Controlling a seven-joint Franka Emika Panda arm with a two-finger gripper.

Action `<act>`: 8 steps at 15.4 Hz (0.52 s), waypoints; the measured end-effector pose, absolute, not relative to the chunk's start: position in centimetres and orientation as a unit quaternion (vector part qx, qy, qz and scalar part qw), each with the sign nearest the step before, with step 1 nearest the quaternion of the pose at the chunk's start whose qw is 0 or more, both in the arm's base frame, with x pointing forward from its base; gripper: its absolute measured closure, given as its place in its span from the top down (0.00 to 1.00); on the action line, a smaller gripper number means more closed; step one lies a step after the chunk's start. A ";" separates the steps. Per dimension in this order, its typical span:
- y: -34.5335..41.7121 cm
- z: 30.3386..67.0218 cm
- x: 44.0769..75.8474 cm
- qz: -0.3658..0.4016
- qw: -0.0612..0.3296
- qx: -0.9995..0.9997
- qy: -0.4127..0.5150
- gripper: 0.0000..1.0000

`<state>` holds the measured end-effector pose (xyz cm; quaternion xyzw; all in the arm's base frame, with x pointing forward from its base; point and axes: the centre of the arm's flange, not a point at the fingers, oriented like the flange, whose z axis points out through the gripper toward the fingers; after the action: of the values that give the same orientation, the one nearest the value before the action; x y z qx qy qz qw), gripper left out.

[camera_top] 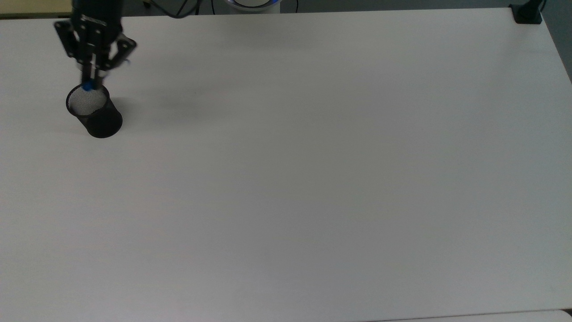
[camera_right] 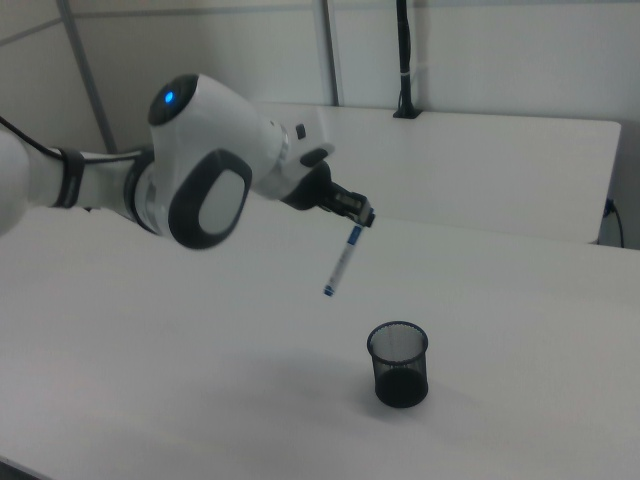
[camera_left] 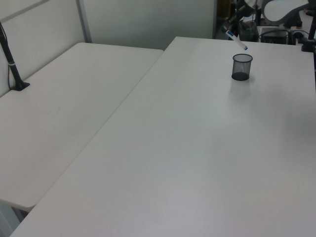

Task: Insert the marker
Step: 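Carry the marker over the black mesh pen cup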

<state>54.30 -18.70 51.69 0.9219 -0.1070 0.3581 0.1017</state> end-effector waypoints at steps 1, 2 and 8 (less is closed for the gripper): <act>-20.0 51.2 53.5 0.373 0.113 0.915 -0.105 0.19; -21.1 50.6 52.8 0.385 0.122 0.909 -0.102 0.19; -23.8 44.3 51.3 0.448 0.154 0.876 -0.088 0.19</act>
<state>51.26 -23.81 44.32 0.8761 -0.0882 0.4485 0.1537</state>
